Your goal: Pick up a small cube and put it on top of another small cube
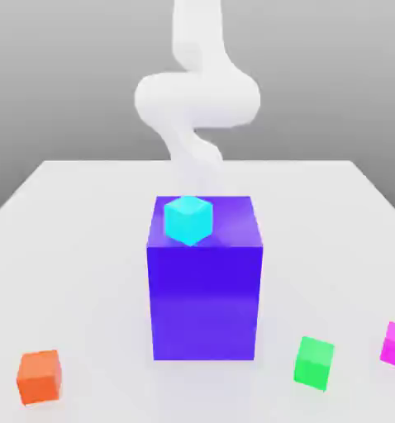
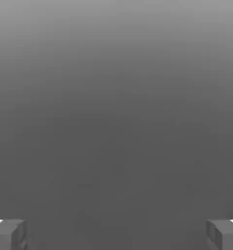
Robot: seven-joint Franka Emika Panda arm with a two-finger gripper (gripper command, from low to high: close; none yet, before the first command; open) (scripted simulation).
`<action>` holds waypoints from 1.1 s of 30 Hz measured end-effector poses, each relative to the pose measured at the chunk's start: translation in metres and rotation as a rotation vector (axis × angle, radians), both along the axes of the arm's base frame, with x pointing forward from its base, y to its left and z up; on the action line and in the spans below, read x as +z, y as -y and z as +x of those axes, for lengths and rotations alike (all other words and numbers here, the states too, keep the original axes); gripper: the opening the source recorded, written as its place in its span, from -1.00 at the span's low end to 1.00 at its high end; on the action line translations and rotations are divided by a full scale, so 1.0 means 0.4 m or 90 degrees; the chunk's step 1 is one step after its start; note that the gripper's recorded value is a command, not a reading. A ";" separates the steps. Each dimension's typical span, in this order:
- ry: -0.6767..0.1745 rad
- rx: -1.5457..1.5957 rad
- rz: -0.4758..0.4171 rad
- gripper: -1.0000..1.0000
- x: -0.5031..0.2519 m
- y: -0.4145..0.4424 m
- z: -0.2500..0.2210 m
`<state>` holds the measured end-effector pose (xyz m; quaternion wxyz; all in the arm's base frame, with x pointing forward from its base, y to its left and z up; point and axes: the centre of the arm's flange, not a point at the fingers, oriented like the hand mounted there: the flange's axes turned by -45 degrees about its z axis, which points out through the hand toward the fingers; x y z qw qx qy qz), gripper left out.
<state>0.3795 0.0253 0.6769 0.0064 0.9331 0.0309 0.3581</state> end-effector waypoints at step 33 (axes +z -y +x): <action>-0.424 0.596 -0.235 -1.00 -1.368 -0.765 -0.026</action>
